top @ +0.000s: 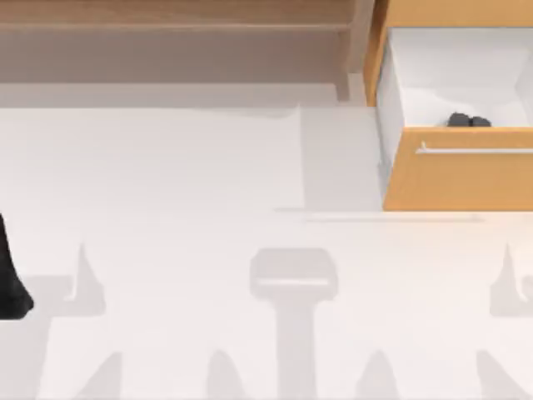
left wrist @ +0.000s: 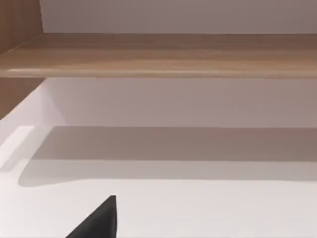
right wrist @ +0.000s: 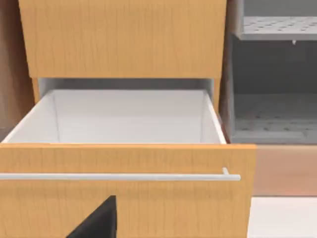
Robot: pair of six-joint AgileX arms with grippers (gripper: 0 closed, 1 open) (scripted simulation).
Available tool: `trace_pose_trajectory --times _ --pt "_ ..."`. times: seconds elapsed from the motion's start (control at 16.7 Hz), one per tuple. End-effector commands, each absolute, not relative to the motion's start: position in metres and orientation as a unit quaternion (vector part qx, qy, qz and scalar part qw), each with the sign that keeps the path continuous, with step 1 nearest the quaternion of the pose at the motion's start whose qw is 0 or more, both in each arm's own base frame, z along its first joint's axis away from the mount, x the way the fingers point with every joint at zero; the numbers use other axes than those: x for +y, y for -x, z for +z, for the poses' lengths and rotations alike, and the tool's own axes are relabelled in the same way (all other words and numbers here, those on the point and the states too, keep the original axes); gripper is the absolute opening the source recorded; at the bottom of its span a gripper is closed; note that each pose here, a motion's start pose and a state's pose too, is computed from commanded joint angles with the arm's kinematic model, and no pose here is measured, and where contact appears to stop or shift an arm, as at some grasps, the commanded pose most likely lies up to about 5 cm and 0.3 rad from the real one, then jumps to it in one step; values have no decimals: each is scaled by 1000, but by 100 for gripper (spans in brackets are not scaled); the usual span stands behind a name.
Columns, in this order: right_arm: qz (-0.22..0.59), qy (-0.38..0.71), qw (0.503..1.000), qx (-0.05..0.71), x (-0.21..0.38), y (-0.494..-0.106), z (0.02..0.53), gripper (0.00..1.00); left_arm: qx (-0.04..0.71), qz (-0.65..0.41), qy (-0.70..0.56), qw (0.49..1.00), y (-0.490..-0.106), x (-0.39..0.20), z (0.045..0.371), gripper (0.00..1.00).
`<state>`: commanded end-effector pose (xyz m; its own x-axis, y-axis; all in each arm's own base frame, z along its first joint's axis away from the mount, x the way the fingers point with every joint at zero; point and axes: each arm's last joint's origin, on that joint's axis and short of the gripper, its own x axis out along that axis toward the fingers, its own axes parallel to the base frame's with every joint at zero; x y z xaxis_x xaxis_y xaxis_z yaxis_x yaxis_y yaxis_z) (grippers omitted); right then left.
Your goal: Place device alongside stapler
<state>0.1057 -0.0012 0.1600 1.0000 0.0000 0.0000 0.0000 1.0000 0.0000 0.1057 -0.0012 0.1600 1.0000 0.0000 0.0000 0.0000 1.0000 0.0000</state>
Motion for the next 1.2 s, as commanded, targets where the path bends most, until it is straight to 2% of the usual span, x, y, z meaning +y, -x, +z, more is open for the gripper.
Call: trace_pose_trajectory --times 0.3,0.66,0.96,1.2 --pt "1 -7 1000 20 -1 -106 171 100 0 0 0 1000 -106 -1 160 100" --pt "3 -42 989 140 3 -131 241 100 0 0 0 1000 -106 -1 160 100" --pt "-8 -75 951 301 14 -217 298 100 0 0 0 1000 -106 -1 160 100" --pt "-26 -92 901 423 29 -306 303 100 0 0 0 1000 -106 -1 160 100"
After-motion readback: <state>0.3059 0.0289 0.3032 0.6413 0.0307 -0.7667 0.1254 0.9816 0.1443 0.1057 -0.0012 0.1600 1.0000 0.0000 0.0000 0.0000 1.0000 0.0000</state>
